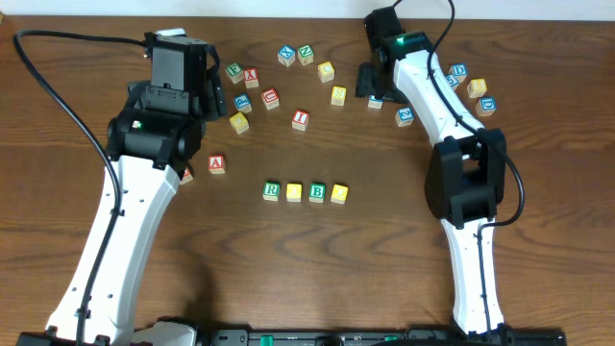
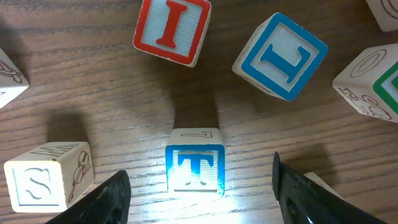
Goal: Spell out ROBOT
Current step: 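Lower the open right gripper down around the blue T block, then close the right gripper on the blue T block, then lift the blue T block up out of the cluster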
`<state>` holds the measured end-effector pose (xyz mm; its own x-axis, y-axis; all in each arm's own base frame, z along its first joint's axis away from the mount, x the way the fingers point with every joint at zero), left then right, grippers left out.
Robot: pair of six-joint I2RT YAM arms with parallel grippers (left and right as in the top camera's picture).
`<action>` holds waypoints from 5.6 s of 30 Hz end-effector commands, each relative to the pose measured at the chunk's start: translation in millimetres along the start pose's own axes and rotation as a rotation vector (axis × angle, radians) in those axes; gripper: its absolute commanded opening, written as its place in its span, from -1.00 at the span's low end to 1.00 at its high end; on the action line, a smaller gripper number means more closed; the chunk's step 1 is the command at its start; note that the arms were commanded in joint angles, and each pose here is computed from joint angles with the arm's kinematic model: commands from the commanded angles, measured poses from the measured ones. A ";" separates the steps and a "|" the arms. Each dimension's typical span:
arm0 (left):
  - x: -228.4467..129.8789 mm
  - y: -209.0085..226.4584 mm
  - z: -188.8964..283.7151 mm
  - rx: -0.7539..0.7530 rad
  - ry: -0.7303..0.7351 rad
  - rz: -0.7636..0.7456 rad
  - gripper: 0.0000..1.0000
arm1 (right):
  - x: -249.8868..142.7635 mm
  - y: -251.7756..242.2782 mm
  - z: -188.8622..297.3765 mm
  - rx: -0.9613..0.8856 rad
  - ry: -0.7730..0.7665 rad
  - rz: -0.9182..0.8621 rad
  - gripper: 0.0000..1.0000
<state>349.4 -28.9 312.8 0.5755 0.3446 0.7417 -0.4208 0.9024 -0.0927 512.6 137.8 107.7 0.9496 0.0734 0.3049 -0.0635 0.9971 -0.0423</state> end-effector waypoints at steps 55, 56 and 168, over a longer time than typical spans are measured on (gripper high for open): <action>4.9 1.6 0.6 0.011 -0.012 0.001 0.76 | -18.3 -3.8 -33.5 0.026 0.077 0.002 0.15; 4.8 1.5 0.6 0.011 -0.012 0.001 0.76 | -17.6 -3.6 -33.5 0.028 0.073 0.002 0.15; 0.5 3.9 0.7 0.024 0.012 -0.019 0.76 | 14.4 51.3 147.0 -0.117 -0.178 0.148 -0.74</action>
<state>345.9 -28.2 309.5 0.5966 0.3401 0.7270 -0.4230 0.9030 -0.0753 478.1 192.1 244.0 0.8678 0.2499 0.4295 -0.1656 0.9604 -0.2242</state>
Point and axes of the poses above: each gripper's point midway between its finger pads, its own z axis back along the fingers, its own y axis along the line the jaws close on, x = y × z, the point moved 7 cm from there along z, back along the fingers, and after that the axes turned 15 degrees about z, right-handed, at the moved point
